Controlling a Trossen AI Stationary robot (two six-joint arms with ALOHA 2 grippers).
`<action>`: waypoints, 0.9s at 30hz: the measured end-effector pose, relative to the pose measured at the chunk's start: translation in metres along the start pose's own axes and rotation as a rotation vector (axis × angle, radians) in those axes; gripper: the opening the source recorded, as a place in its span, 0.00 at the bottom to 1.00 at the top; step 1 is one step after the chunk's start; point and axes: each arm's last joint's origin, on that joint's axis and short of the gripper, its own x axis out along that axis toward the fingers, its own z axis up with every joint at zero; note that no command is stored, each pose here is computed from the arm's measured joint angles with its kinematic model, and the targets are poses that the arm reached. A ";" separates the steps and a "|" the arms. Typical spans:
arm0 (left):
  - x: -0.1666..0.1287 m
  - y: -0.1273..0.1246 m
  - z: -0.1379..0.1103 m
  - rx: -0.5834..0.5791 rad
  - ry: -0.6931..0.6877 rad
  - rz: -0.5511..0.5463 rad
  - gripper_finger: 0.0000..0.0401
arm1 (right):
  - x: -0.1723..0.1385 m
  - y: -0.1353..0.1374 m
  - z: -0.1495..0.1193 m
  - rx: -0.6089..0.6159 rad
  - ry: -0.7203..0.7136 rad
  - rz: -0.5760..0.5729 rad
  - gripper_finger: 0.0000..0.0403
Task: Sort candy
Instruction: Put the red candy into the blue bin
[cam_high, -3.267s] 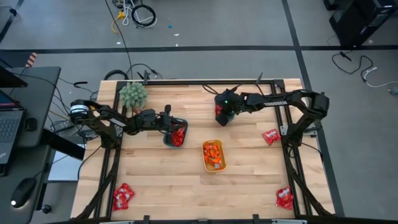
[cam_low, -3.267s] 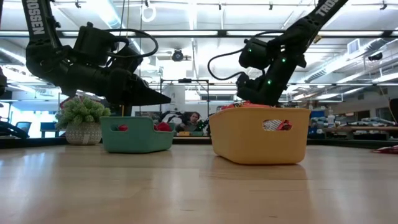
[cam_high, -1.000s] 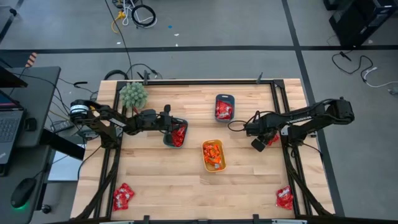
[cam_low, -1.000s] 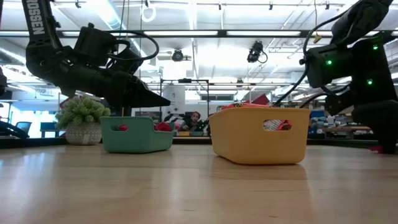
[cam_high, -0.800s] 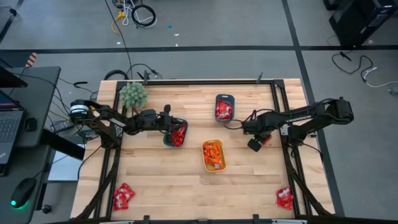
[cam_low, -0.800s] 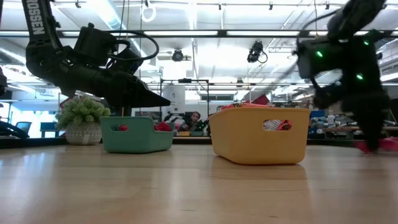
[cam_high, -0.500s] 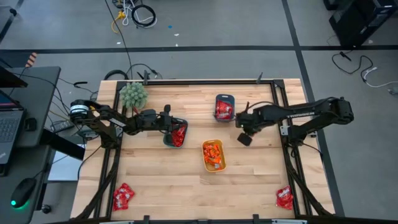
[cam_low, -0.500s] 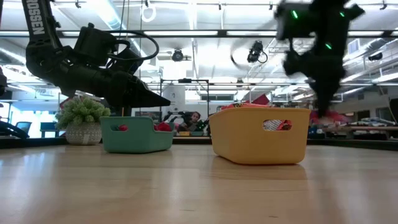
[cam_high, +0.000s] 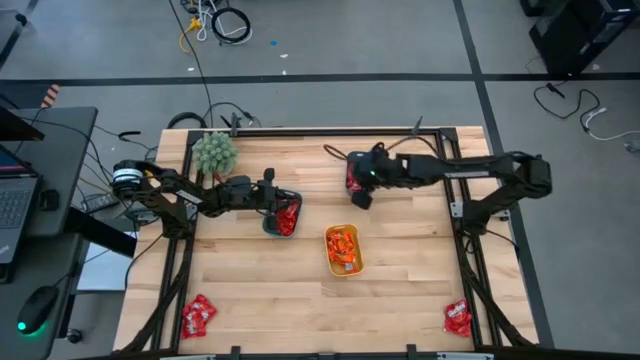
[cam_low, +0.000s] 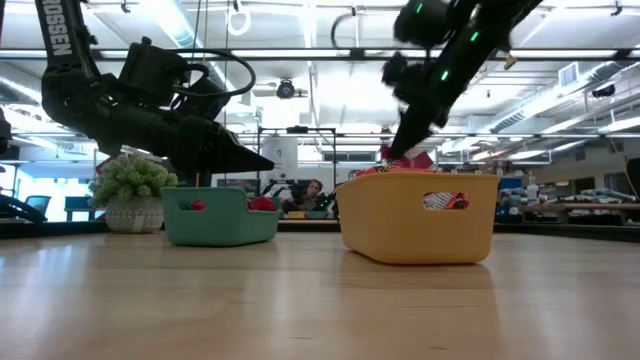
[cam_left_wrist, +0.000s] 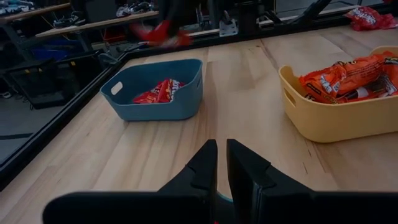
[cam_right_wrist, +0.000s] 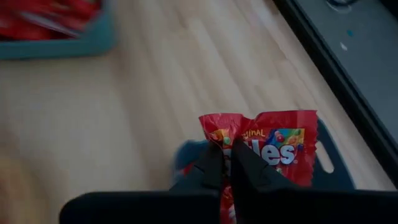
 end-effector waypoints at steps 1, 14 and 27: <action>0.000 0.000 0.000 0.000 0.000 0.000 0.09 | 0.009 -0.004 0.000 0.006 0.011 -0.010 0.02; 0.000 0.002 0.001 -0.019 0.002 0.062 0.09 | 0.074 -0.042 -0.019 0.198 0.155 -0.098 0.08; -0.004 0.001 0.010 -0.048 -0.042 -0.010 0.06 | 0.045 -0.028 -0.007 0.215 0.074 -0.060 0.54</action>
